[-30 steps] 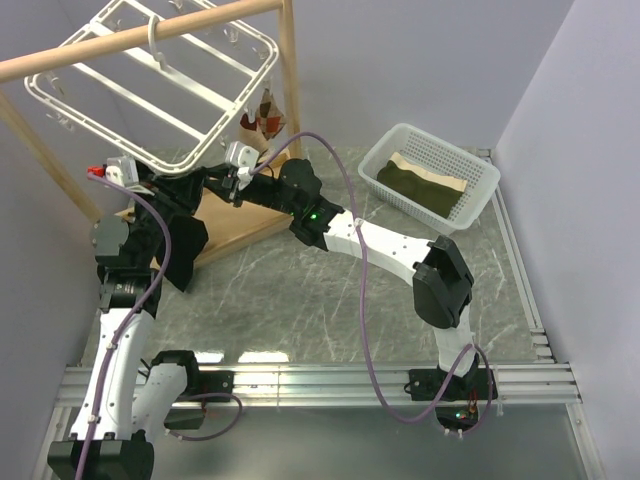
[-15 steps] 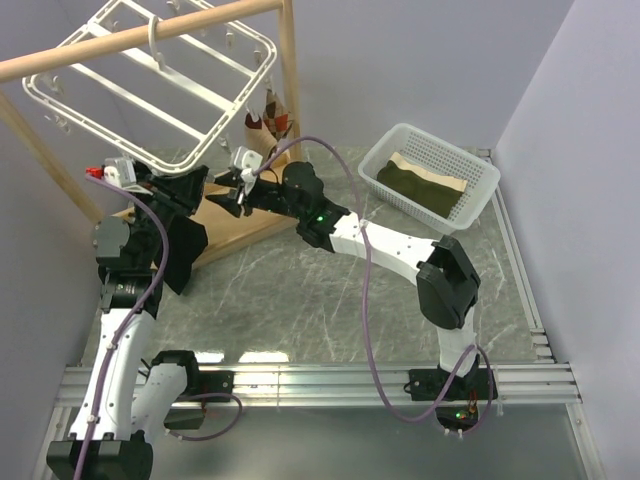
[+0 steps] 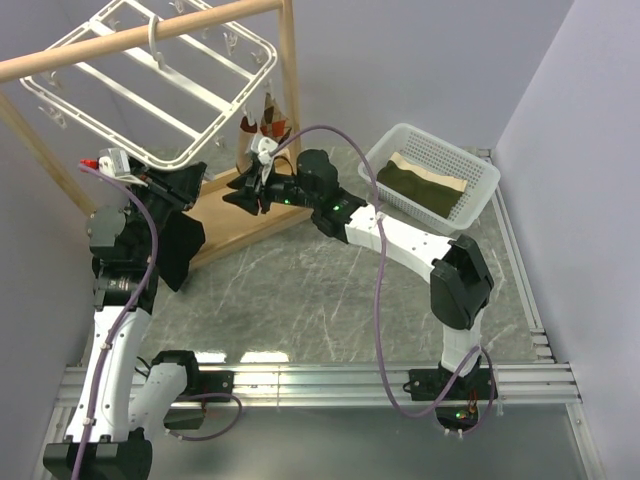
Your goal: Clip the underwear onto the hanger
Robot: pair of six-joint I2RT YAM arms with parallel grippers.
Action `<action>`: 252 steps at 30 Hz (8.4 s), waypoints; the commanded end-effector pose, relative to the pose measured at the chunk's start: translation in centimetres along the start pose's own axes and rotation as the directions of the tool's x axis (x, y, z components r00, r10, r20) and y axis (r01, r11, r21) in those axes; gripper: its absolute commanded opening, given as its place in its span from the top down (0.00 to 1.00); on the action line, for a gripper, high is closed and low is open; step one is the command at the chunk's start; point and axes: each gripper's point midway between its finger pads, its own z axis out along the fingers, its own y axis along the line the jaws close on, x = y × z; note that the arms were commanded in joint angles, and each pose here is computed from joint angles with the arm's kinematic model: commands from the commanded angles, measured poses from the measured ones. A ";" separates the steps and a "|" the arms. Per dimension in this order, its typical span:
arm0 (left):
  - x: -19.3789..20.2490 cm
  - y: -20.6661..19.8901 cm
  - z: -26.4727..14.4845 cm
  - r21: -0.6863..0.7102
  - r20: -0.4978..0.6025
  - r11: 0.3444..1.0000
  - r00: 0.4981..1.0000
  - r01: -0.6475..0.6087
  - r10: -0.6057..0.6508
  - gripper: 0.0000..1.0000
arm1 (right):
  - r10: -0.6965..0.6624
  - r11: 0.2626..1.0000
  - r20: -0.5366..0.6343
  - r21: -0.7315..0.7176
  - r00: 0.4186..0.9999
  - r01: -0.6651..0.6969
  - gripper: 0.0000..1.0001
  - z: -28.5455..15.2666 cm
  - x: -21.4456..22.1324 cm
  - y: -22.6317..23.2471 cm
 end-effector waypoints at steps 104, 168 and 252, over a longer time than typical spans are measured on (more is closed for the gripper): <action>-0.9 -0.9 0.6 0.019 -0.011 0.997 0.997 0.079 -0.079 1.00 | 0.946 0.316 -0.022 -0.178 0.325 -0.932 0.48 9.1 16.4 0.3; -0.7 0.4 0.7 -0.025 -0.028 0.997 0.997 0.072 -0.073 1.00 | 0.630 0.761 -0.103 -0.113 0.770 -0.638 1.00 1.0 9.3 2.9; 0.2 0.4 0.4 -0.013 -0.070 0.997 0.995 0.072 -0.073 1.00 | -0.231 0.952 0.094 -0.186 0.969 0.245 1.00 2.3 -5.5 1.1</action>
